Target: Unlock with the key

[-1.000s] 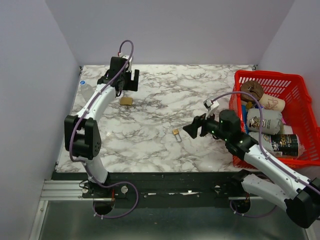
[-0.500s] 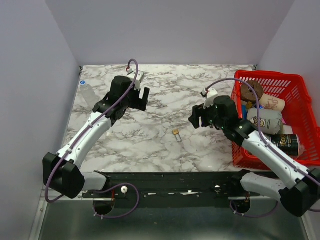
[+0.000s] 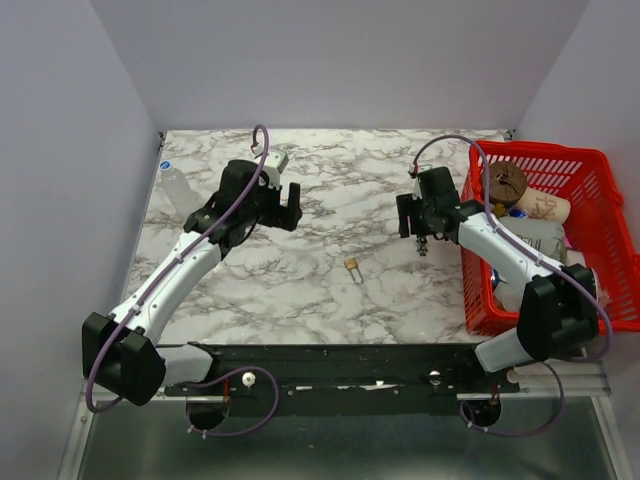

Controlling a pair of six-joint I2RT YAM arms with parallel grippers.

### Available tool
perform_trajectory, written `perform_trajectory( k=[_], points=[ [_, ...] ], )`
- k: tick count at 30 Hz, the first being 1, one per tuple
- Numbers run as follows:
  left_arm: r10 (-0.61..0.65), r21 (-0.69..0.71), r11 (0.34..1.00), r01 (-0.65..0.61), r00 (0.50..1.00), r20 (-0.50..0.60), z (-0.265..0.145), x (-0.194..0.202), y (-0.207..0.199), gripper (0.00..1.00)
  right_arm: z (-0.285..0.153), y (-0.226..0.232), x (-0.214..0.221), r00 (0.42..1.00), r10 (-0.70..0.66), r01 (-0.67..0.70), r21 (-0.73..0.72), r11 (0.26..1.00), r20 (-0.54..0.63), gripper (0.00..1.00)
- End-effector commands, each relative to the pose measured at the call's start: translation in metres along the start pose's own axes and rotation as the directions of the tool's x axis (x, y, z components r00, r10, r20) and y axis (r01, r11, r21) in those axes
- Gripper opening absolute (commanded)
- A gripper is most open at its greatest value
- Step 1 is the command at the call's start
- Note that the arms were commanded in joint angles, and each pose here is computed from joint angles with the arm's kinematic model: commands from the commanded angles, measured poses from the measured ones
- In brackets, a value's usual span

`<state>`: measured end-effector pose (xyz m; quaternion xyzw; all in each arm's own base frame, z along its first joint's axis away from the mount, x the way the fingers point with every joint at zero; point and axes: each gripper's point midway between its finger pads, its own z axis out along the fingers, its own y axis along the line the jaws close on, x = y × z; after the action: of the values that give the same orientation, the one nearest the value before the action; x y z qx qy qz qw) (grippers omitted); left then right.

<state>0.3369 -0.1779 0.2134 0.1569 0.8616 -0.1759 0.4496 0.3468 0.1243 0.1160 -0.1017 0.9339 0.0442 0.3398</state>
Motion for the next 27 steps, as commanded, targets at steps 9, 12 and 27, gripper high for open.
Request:
perform_trajectory(
  k=[9,12,27],
  points=[
    [-0.018,0.083,0.996,0.015,0.999,0.041,-0.01,-0.009,-0.022,0.99,0.046,-0.052,0.04,0.982,0.043,-0.017,0.141,0.99,-0.186,0.68],
    [-0.018,0.092,0.996,0.016,1.0,0.022,-0.006,-0.005,-0.024,0.99,0.06,-0.048,0.051,0.973,0.04,-0.013,0.12,0.993,-0.227,0.67],
    [-0.003,0.099,0.995,0.004,1.0,-0.008,-0.002,0.002,-0.028,0.99,0.076,-0.054,0.055,0.968,0.053,-0.016,0.15,0.989,-0.245,0.53]
  ],
)
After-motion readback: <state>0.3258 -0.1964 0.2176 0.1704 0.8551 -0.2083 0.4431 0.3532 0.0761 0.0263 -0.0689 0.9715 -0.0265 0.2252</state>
